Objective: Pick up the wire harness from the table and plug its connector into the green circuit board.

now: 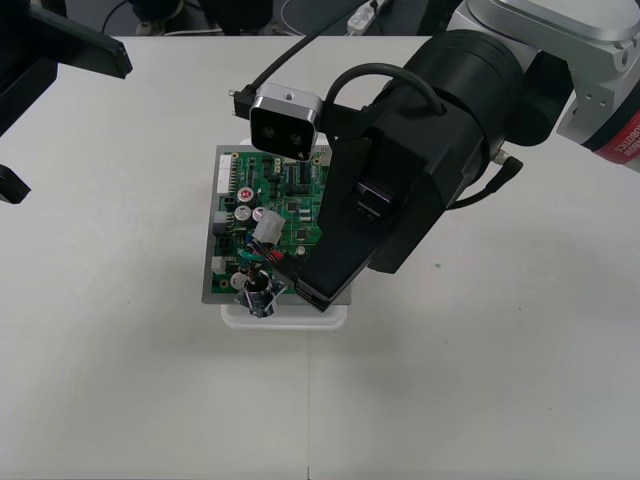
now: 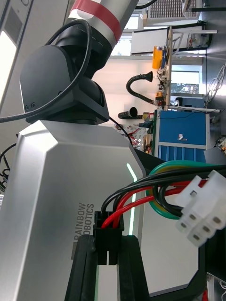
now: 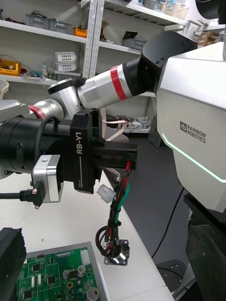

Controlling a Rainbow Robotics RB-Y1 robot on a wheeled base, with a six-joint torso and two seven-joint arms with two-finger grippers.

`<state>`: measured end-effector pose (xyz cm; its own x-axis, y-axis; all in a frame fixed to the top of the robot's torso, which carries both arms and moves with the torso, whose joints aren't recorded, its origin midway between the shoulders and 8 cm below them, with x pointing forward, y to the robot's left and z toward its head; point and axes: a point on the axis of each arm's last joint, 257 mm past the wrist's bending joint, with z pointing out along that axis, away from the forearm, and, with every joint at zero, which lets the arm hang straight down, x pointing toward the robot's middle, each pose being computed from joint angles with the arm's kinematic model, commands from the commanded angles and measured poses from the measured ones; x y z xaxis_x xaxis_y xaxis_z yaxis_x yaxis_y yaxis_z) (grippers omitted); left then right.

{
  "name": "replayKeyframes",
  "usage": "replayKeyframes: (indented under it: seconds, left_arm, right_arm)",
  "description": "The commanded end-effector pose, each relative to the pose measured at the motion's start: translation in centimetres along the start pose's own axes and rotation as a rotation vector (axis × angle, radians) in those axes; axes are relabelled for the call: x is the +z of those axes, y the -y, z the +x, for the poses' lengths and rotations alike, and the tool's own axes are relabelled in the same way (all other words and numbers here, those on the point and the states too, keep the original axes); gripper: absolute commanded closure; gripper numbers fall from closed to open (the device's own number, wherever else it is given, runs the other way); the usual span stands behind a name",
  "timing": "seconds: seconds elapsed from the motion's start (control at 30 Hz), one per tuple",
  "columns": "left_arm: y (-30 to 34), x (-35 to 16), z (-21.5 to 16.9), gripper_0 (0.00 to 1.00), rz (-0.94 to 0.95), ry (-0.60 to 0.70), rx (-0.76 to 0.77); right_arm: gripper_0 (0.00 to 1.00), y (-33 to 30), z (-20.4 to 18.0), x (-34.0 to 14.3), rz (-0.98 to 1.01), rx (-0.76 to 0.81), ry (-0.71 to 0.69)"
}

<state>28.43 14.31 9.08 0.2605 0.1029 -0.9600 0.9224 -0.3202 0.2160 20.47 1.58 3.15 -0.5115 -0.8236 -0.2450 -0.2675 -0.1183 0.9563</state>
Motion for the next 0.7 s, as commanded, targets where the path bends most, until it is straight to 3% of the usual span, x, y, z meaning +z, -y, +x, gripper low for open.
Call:
replayKeyframes:
  seconds: [0.03, 0.7]
  left_arm:
    - [1.8, 0.7, 0.0, 0.0, 0.068, 0.008, 0.018]
    - [3.2, 3.0, 0.3, 0.0, 0.138, 0.012, 0.049]
  right_arm:
    - [1.0, -1.4, -0.6, 0.8, 0.007, -0.075, -0.037]
    - [1.0, -1.4, -0.5, 0.9, 0.004, -0.075, -0.04]
